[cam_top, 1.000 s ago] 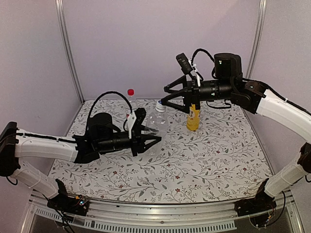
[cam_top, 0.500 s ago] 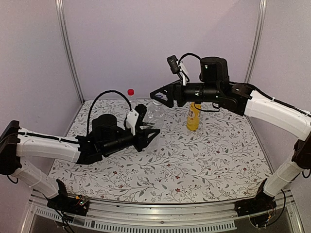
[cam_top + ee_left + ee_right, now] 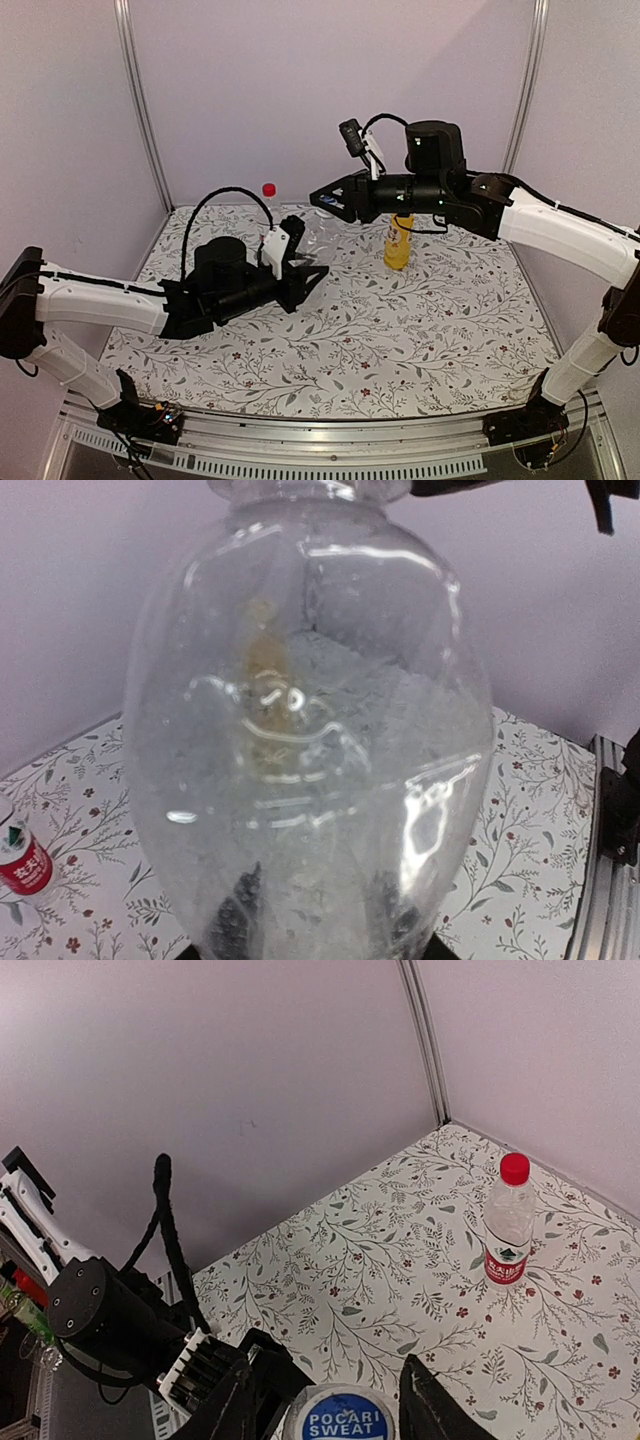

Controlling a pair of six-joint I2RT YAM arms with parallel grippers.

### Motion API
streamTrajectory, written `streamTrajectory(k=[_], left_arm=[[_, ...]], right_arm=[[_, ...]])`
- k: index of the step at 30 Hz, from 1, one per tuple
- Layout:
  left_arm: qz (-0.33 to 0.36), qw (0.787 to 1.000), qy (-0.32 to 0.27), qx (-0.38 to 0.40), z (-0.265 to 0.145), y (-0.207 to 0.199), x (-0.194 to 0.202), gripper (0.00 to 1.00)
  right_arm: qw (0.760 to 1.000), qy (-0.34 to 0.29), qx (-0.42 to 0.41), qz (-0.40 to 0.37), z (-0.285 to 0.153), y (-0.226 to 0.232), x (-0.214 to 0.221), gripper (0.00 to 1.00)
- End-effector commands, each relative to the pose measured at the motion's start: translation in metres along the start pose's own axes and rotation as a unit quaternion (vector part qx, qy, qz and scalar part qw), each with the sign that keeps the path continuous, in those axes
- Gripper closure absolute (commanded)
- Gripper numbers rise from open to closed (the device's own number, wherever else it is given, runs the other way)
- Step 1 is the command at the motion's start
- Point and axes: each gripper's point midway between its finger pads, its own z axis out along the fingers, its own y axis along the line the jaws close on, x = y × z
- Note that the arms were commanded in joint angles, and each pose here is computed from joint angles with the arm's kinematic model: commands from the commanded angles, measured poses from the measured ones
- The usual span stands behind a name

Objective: Unscrew the bottle caps

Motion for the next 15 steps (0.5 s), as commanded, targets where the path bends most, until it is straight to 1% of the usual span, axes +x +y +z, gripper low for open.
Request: streamTrajectory(k=[1, 5, 15], left_arm=[[0.007, 1.0, -0.012, 0.001, 0.0013, -0.0054, -0.0101, 0.65], [0.008, 1.0, -0.013, 0.0, 0.0009, -0.0053, -0.0106, 0.65], [0.008, 1.0, -0.016, -0.004, -0.0006, -0.0036, -0.0127, 0.65]], right_arm=[[1.0, -0.004, -0.008, -0.005, 0.0013, 0.0055, -0.0045, 0.55], [1.0, 0.002, -0.015, -0.004, 0.0038, 0.0069, -0.0013, 0.53], [1.0, 0.011, -0.005, -0.004, 0.0072, 0.0018, 0.0039, 0.53]])
